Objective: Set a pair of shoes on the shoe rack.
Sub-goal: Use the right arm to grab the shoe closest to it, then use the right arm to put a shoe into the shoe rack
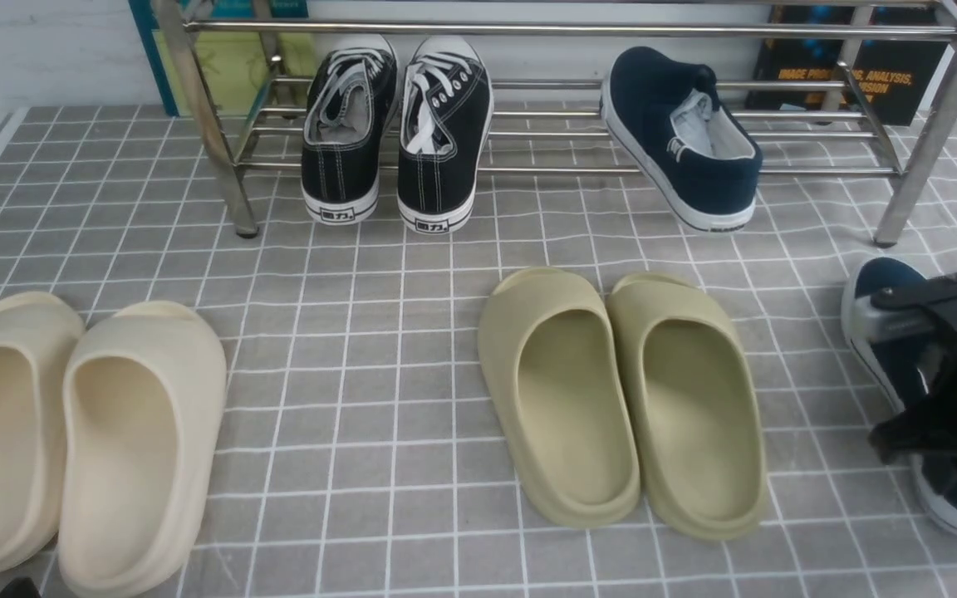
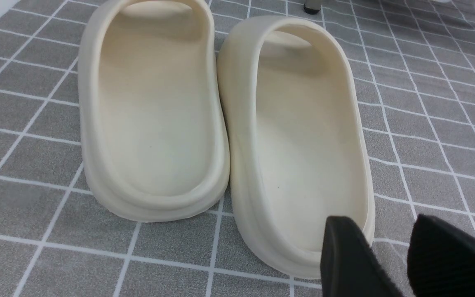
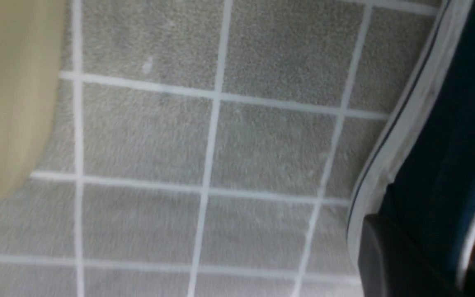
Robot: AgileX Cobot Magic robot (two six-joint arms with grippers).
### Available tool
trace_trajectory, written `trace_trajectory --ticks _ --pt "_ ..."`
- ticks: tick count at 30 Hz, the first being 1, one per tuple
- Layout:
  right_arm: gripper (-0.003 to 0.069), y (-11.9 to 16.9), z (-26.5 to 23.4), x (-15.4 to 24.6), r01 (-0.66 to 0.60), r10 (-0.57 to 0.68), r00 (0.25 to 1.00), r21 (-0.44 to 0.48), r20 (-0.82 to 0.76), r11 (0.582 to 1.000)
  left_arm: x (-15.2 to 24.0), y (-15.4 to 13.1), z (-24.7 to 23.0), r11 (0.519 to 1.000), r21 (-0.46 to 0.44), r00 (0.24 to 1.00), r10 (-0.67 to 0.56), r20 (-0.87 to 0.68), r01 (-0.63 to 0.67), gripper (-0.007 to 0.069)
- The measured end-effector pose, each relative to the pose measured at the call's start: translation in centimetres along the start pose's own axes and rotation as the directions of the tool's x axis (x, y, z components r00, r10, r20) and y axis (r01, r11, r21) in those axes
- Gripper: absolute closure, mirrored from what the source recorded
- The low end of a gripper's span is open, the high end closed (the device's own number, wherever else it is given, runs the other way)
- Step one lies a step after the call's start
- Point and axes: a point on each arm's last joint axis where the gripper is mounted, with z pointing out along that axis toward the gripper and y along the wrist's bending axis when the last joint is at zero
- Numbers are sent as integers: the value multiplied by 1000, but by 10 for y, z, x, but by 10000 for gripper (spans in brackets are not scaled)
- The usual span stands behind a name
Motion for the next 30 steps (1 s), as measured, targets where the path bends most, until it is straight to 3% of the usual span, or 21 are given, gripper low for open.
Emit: trace_trajectory --ticks 9,21,30 --pt "620 6 -73 -17 65 -62 989 -22 131 998 0 0 0 1000 0 1000 0 0 0 386" --pt "620 9 -69 -67 157 -154 969 0 195 988 0 0 0 1000 0 1000 0 0 0 386" --pt "620 11 -50 -134 247 -248 935 38 253 968 0 0 0 1000 0 1000 0 0 0 386"
